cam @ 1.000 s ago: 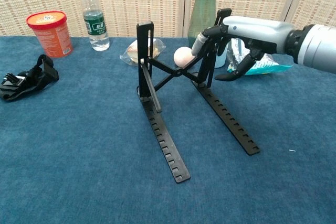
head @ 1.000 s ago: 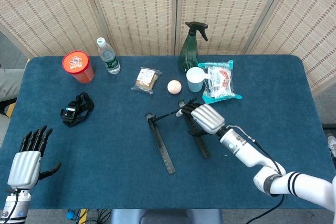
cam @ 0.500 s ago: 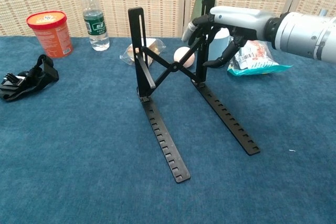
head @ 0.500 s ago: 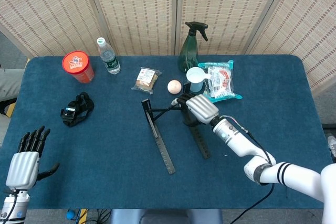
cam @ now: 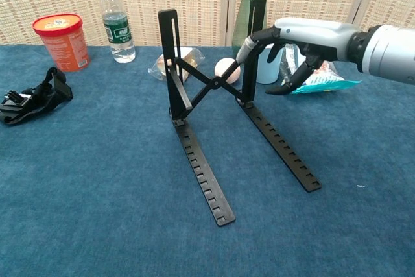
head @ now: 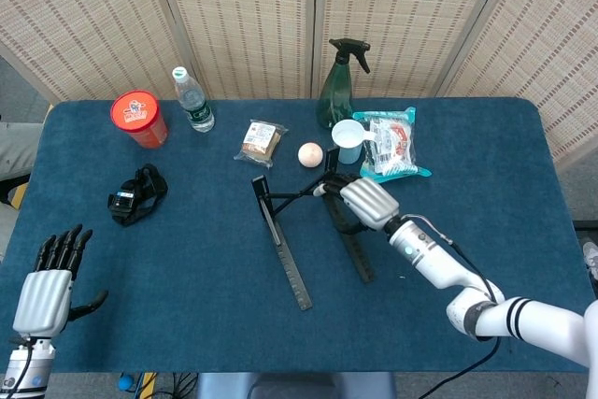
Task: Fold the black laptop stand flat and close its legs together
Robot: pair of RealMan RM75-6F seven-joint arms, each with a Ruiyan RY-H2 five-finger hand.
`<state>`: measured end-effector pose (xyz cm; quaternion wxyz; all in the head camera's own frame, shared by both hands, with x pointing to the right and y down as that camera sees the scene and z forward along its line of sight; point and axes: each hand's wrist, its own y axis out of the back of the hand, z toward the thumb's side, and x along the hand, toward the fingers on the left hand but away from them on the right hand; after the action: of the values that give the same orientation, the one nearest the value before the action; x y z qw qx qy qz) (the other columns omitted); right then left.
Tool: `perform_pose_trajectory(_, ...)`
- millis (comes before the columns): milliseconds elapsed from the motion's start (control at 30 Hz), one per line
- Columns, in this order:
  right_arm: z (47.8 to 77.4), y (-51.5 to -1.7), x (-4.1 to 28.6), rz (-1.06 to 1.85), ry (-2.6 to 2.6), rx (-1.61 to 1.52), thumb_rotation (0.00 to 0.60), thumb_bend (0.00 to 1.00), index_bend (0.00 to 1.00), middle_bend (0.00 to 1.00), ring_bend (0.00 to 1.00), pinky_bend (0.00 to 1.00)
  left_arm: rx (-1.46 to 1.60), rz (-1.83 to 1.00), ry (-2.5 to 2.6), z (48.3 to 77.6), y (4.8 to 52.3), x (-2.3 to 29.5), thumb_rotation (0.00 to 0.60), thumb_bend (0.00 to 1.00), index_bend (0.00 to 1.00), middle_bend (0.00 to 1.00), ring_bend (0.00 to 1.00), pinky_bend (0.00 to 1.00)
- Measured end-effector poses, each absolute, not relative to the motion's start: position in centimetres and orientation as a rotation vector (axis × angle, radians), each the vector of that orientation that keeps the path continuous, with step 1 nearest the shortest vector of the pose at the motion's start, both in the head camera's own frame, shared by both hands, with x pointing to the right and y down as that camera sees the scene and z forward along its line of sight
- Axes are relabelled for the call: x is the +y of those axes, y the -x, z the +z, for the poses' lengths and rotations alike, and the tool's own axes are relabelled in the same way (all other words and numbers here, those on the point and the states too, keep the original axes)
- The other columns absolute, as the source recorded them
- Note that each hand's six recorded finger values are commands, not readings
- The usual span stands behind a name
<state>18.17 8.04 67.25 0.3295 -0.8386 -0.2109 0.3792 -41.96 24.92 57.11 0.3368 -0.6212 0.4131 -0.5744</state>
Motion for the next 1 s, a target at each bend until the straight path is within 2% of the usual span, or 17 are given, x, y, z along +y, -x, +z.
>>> perform_pose_trajectory(233, 68.6, -19.3, 9.1, 1.052, 2.228, -0.52, 0.6, 0.18, 0.29, 0.3, 0.19, 0.27, 1.07, -1.494, 1.628, 57.3, 41.8, 24.9, 0.6, 0.15, 0.02, 0.0, 0.0, 0.0)
perform_pose_trajectory(600, 71.6, -17.4, 8.6, 1.085, 2.249, -0.486, 0.6, 0.18, 0.29, 0.3, 0.19, 0.27, 1.074, -1.515, 1.616, 57.2, 42.1, 25.2, 0.6, 0.15, 0.02, 0.0, 0.0, 0.0)
perform_pose_trajectory(1000, 73.1, -16.2, 7.8, 1.099, 2.221, -0.465, 0.6, 0.19, 0.29, 0.3, 0.19, 0.27, 1.085, -1.527, 1.606, 57.1, 42.6, 25.4, 0.6, 0.15, 0.02, 0.0, 0.0, 0.0)
